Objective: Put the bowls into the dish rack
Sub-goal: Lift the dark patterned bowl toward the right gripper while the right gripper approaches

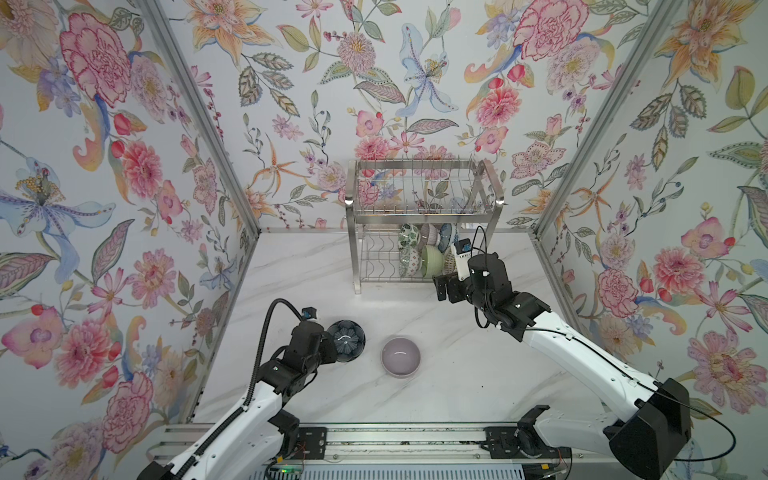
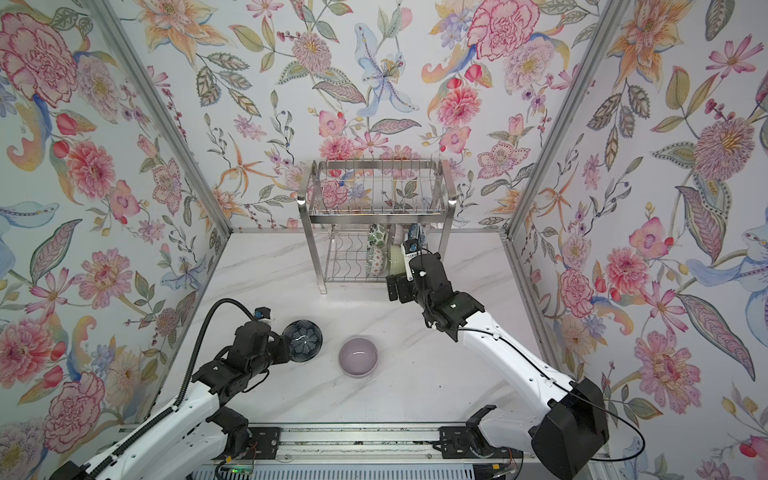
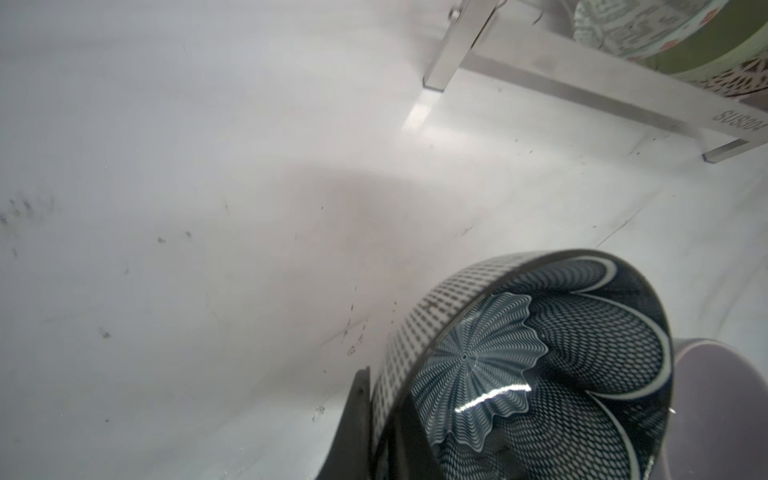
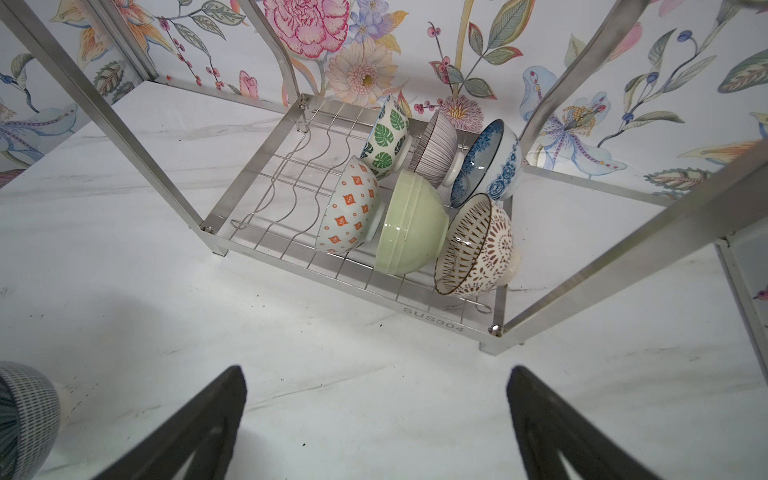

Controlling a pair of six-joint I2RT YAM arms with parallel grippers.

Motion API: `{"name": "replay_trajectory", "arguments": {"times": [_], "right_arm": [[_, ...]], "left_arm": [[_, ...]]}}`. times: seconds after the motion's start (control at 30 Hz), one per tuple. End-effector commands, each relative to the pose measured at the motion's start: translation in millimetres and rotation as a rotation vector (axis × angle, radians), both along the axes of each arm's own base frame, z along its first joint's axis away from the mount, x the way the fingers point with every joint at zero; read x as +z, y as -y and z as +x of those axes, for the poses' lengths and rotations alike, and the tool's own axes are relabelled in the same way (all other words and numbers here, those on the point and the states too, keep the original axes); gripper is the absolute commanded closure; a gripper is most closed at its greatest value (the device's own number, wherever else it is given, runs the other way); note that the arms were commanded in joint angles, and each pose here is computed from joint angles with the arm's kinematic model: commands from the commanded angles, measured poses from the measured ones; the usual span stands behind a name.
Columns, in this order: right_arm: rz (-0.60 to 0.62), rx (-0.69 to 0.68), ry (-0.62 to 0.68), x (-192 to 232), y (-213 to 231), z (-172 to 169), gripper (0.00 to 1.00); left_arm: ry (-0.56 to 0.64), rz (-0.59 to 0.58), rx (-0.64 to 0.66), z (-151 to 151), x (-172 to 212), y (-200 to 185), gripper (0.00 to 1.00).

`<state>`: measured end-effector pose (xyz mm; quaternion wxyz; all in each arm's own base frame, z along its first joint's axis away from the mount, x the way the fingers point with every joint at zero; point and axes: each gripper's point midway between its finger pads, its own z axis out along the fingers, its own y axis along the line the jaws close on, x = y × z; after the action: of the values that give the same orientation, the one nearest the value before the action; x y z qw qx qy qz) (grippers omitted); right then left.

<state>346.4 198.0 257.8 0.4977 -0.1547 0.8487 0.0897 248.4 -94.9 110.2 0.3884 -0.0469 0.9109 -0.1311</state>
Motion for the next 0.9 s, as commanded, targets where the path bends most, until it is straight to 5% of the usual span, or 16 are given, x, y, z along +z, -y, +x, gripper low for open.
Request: {"name": "replay_trajectory", "arguments": {"times": [0.0, 0.23, 0.87], "right_arm": [[0.038, -0.002, 0.016, 16.5, 1.0, -3.0, 0.01], [0.057, 0.004, 0.013, 19.4, -5.3, -1.5, 0.01], [0.096, 0.146, -0.069, 29.3, -48.2, -18.0, 0.01]], "left_arm": [[0.160, 0.019, -0.004, 21.9, 65.6, -0.4, 1.00], [0.268, 0.037, -0.094, 51.0, 125.4, 29.6, 1.00], [0.330, 0.122, -0.310, 105.5, 160.6, 102.4, 1.00]]}}
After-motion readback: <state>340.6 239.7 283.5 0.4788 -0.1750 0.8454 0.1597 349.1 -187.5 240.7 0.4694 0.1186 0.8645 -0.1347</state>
